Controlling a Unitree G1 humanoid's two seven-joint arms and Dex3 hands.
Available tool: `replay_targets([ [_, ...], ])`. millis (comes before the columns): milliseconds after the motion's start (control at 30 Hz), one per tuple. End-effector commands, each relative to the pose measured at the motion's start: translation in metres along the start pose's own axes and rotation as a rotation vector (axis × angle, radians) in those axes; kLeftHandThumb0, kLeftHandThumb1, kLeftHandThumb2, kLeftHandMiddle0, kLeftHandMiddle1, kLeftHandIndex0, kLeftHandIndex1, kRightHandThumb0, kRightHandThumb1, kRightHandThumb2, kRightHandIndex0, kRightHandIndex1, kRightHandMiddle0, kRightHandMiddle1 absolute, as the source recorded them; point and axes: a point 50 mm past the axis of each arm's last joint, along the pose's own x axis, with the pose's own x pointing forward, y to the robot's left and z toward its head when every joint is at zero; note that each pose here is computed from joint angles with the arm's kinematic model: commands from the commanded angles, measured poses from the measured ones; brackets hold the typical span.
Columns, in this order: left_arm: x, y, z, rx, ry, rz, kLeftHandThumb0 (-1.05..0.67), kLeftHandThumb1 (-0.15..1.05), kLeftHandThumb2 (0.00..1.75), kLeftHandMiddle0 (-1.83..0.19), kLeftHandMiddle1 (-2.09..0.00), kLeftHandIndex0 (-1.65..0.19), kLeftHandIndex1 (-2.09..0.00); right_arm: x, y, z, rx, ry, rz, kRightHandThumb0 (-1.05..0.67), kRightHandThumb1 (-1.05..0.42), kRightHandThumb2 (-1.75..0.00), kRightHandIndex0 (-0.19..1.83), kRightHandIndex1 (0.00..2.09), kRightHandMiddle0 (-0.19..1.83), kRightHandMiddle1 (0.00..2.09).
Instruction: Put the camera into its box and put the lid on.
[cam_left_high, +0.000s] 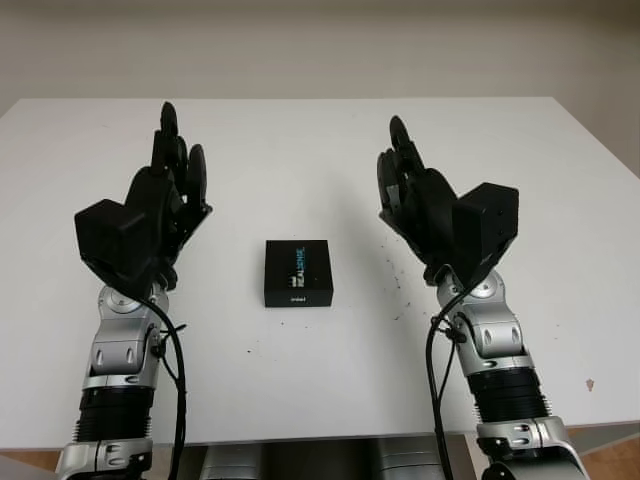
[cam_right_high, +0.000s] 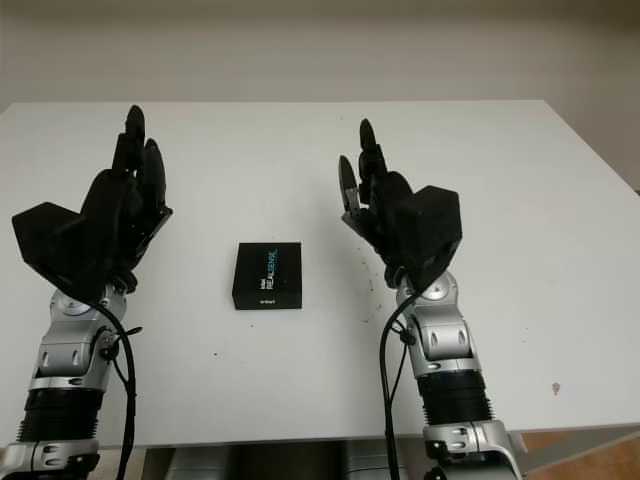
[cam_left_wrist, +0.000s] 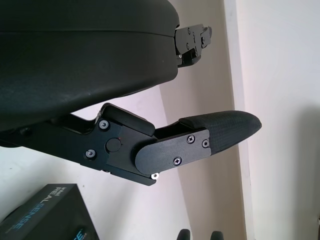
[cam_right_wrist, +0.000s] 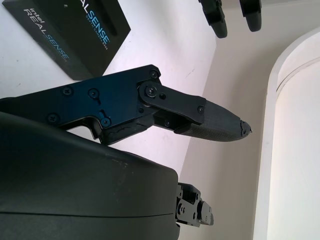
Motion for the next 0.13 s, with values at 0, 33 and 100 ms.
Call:
replay_targets([
  [0, -0.0033, 0.0002, -0.0026, -0.011, 0.001, 0.006, -0.81, 1.05, 0.71, 0.19, 0.00, 0.19, 0.00, -0.0014, -0.0009, -0.0025, 0.003, 0.001, 0.003, -0.73, -1.05, -0.69, -0.19, 0.00, -0.19, 0.00],
  [33, -0.0042, -0.0003, -0.0030, -0.010, 0.003, 0.005, -0.81, 1.05, 0.71, 0.19, 0.00, 0.19, 0.00, -0.0018, -0.0009, -0.0031, 0.003, 0.004, 0.007, -0.73, -1.05, -0.70, -0.19, 0.00, -0.19, 0.00],
  [100, -0.0058, -0.0016, -0.0032, -0.008, 0.005, 0.003, -0.81, 1.05, 0.71, 0.19, 0.00, 0.19, 0.00, -0.0025, -0.0009, -0.0039, 0.006, 0.010, 0.012, -0.74, -1.05, -0.70, -0.19, 0.00, -0.19, 0.00],
])
